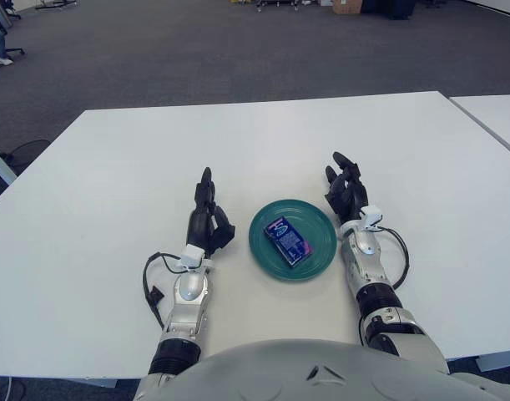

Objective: Put the gum into the plate.

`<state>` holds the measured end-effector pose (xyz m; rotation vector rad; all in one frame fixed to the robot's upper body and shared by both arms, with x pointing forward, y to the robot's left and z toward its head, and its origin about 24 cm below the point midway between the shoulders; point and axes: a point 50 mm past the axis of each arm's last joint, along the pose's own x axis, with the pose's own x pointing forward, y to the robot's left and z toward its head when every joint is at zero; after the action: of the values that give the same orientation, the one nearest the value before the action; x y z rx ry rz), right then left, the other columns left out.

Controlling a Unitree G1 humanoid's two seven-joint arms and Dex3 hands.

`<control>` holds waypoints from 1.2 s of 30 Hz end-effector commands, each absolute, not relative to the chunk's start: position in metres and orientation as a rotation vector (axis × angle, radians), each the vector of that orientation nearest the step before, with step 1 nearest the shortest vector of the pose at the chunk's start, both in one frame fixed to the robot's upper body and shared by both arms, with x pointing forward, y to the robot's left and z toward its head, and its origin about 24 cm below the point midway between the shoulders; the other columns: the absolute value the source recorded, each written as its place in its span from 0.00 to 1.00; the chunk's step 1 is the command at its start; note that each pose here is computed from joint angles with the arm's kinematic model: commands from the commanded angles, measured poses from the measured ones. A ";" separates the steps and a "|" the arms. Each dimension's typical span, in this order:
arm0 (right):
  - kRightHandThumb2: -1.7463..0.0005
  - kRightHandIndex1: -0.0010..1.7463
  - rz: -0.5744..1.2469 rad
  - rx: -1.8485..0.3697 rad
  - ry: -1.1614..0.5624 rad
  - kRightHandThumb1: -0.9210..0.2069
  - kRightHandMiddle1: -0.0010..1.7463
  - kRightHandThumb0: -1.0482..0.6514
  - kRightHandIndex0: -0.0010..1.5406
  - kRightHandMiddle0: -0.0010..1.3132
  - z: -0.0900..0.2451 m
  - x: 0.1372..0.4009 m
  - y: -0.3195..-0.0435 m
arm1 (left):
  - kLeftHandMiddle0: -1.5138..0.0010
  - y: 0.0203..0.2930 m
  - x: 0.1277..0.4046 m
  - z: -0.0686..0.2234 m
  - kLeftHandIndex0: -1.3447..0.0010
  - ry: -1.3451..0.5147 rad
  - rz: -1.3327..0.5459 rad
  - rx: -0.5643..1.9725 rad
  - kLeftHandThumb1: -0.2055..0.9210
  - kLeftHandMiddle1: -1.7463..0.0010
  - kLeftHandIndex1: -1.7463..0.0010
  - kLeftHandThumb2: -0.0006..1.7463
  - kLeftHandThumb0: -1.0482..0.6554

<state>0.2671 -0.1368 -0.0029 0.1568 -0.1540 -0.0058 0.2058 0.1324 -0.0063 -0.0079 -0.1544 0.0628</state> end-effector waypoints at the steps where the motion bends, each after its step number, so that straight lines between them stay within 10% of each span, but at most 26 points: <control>1: 0.41 0.00 -0.034 0.127 -0.034 0.00 0.20 0.23 0.09 0.00 -0.044 0.215 -0.151 | 0.95 0.132 0.180 -0.042 1.00 -0.004 0.078 0.023 1.00 1.00 0.91 0.62 0.00; 12: 0.37 0.00 0.033 0.007 -0.215 0.00 0.02 0.21 0.00 0.00 -0.017 0.206 -0.141 | 1.00 0.132 0.176 -0.043 1.00 -0.100 0.180 0.010 1.00 1.00 0.94 0.59 0.00; 36: 0.32 0.00 0.156 0.082 -0.109 0.00 0.00 0.14 0.00 0.00 -0.028 0.198 -0.150 | 1.00 0.122 0.176 -0.020 1.00 -0.261 0.083 0.017 1.00 1.00 1.00 0.57 0.00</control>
<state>0.2393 -0.1310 0.0145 0.0565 -0.3125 0.2272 0.2132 0.1219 0.0178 -0.0272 -0.4458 0.1270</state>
